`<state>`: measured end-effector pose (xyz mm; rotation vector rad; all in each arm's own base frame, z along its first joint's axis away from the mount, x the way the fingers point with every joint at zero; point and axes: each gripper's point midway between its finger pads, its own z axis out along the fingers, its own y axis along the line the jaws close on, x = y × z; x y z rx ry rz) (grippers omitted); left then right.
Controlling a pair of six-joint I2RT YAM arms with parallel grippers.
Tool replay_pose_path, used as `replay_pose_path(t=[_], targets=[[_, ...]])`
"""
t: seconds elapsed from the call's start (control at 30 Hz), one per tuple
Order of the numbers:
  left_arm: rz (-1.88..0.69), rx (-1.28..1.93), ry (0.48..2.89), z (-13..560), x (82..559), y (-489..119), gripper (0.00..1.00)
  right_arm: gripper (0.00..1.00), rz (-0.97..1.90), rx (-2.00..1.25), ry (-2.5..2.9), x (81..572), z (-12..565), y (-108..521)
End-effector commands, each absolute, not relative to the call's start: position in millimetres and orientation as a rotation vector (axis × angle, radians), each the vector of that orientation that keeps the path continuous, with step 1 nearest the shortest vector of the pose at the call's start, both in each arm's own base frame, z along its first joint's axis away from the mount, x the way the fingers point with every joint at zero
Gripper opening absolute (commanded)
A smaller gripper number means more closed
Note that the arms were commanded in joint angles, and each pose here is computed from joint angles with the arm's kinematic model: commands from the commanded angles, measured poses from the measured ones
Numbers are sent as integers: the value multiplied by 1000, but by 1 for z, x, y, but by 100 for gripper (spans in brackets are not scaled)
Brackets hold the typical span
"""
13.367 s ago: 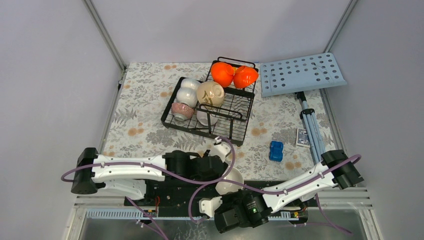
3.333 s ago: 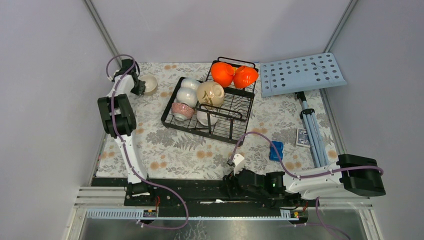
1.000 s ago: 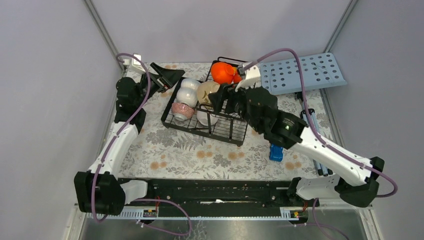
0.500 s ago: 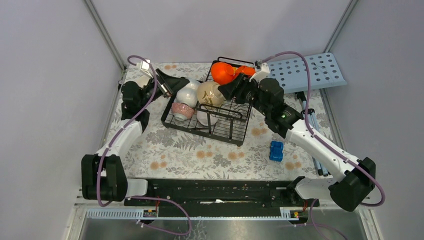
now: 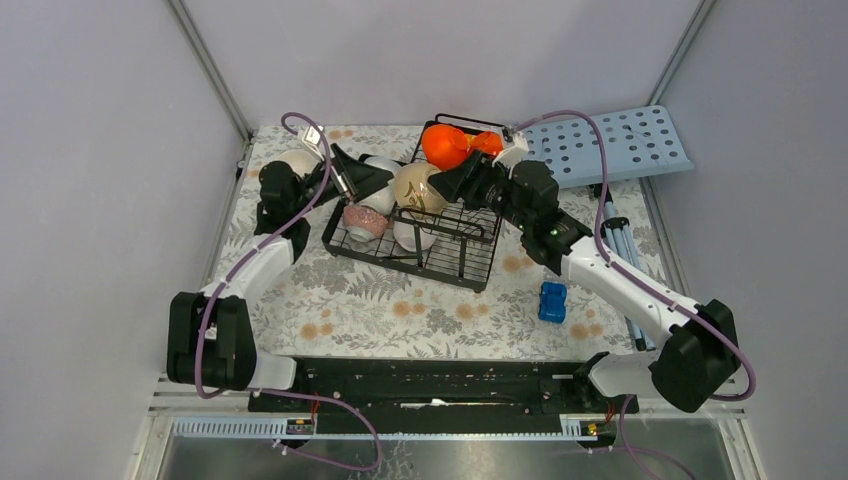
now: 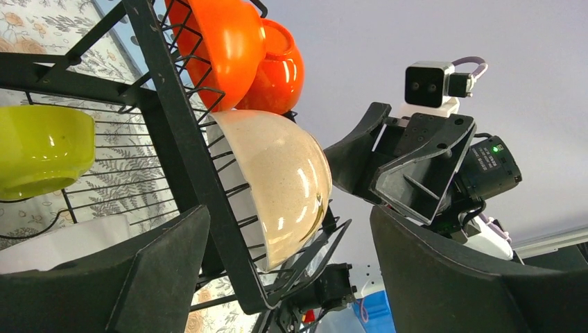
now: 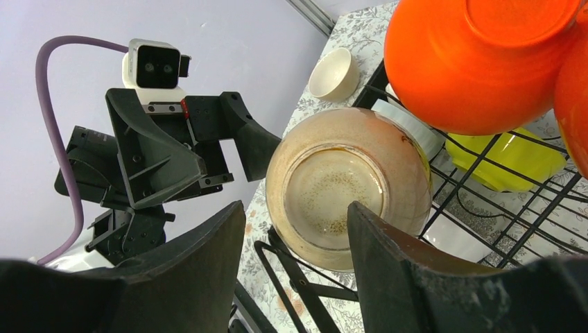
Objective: Unload the bowls from the dish rack
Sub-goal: Pick up the bowl from the dish rack.
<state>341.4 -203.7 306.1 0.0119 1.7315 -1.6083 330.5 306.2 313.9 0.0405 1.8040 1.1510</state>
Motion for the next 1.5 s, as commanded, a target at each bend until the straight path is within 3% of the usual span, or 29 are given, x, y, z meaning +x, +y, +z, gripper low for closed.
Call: replay_pose_path(t=[0.0, 0.53, 0.87, 1.47], targets=[[-1605, 100, 1693, 319, 340, -210, 88, 63, 1208, 43, 1742, 334, 325, 307], [-1674, 128, 1679, 318, 334, -223, 73, 58, 1232, 63, 1766, 338, 310, 303], [-1702, 143, 1669, 319, 330, -228, 69, 57, 1220, 78, 1790, 338, 299, 300], [-1785, 205, 1644, 325, 316, -245, 50, 56, 1222, 78, 1821, 339, 287, 303]])
